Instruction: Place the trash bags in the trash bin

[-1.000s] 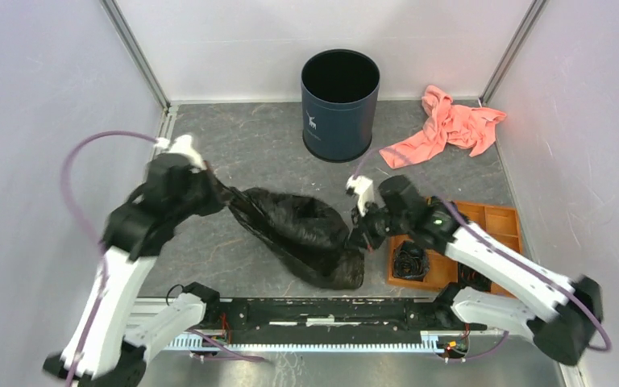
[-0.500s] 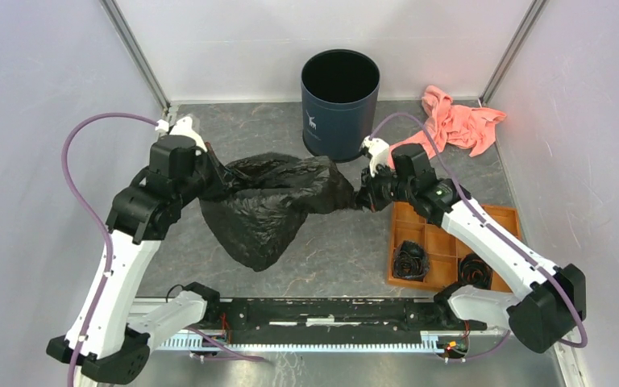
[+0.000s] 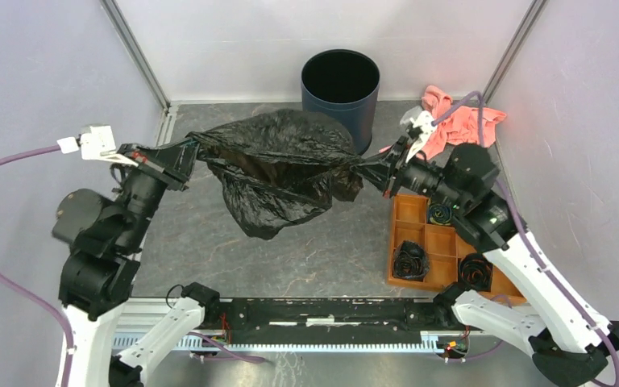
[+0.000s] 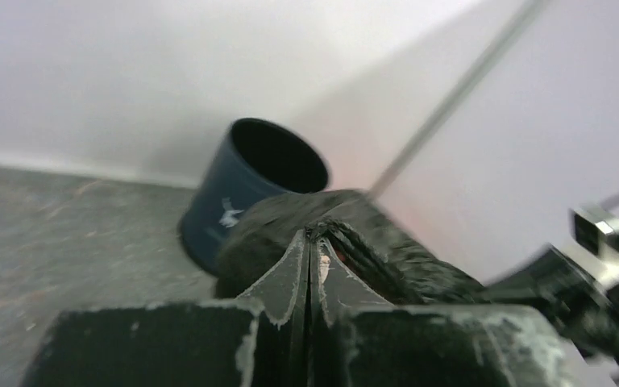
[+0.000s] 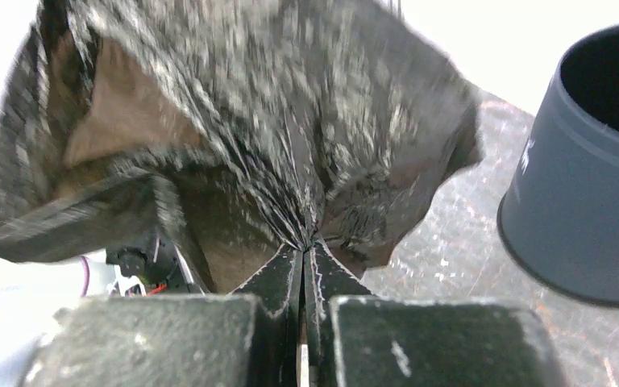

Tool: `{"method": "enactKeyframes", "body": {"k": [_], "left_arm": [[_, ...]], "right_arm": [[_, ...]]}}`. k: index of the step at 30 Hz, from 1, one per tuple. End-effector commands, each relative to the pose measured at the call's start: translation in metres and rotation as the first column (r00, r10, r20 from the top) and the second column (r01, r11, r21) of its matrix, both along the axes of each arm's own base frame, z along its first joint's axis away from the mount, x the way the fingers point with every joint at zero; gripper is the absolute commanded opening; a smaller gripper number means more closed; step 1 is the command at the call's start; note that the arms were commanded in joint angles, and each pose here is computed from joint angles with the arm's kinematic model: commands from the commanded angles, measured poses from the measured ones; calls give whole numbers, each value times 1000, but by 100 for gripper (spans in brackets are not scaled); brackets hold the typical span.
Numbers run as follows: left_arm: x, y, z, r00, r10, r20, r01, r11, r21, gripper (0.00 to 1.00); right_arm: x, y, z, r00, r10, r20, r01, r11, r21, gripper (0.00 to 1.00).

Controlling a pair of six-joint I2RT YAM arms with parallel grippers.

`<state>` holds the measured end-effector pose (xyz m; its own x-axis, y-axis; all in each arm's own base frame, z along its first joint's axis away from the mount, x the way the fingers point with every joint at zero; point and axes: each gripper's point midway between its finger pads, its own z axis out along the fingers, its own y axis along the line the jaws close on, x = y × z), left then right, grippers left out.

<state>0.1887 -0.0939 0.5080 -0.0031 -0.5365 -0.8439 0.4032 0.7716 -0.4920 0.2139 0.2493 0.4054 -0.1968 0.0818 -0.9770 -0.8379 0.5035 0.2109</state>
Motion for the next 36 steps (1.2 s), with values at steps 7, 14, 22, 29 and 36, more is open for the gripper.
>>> {"method": "enactKeyframes", "body": {"k": [7, 14, 22, 29, 36], "left_arm": [[61, 37, -92, 920, 325, -219, -276, 934, 228, 2], [-2, 19, 27, 988, 97, 116, -98, 995, 3, 2], [49, 41, -59, 937, 318, -146, -300, 945, 131, 2], [19, 38, 2, 971, 232, 66, -238, 964, 121, 2], [38, 43, -32, 954, 295, -43, -288, 950, 119, 2]], "right_arm": [[48, 13, -93, 984, -131, -119, 123, 990, -76, 0], [6, 45, 40, 995, 26, 95, -36, 993, 110, 0], [39, 48, -44, 996, -88, -15, 88, 996, 4, 0], [19, 40, 44, 985, -60, 164, 48, 996, 81, 0], [20, 33, 2, 988, -99, 120, 88, 991, 98, 0]]}}
